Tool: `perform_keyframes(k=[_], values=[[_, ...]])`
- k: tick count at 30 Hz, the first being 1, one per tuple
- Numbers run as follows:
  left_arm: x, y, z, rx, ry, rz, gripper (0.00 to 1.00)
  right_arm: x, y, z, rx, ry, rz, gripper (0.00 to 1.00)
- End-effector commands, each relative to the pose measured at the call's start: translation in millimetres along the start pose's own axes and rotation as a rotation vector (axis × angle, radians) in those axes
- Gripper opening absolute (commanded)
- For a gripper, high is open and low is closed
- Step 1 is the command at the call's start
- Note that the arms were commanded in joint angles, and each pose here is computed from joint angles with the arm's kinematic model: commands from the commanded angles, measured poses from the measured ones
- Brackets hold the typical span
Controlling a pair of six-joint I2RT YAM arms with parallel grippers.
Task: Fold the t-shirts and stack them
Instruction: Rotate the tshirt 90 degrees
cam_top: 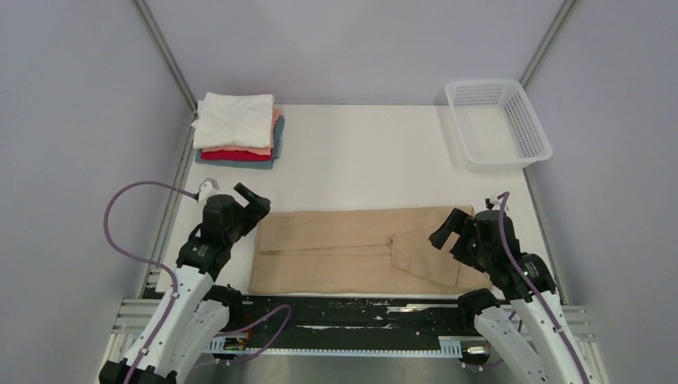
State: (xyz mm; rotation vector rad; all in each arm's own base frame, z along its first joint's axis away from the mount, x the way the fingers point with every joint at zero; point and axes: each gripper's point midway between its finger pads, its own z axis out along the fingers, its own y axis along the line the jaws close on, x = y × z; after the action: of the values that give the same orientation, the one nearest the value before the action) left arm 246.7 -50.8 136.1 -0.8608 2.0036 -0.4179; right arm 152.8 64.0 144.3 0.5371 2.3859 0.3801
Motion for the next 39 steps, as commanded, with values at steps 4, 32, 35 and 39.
perform_keyframes(k=[4,32,35,39], values=[[70,-69,20,0.296,0.345,0.198,1.00,21,23,49,-0.087,0.105,0.096,1.00],[196,-94,16,0.359,0.580,0.207,1.00,-171,152,344,-0.233,0.087,-0.187,1.00],[217,-116,6,0.423,0.623,0.238,1.00,-181,184,363,-0.350,0.107,-0.186,1.00],[249,-123,4,0.411,0.706,0.324,1.00,-185,226,384,-0.473,0.107,-0.208,1.00]])
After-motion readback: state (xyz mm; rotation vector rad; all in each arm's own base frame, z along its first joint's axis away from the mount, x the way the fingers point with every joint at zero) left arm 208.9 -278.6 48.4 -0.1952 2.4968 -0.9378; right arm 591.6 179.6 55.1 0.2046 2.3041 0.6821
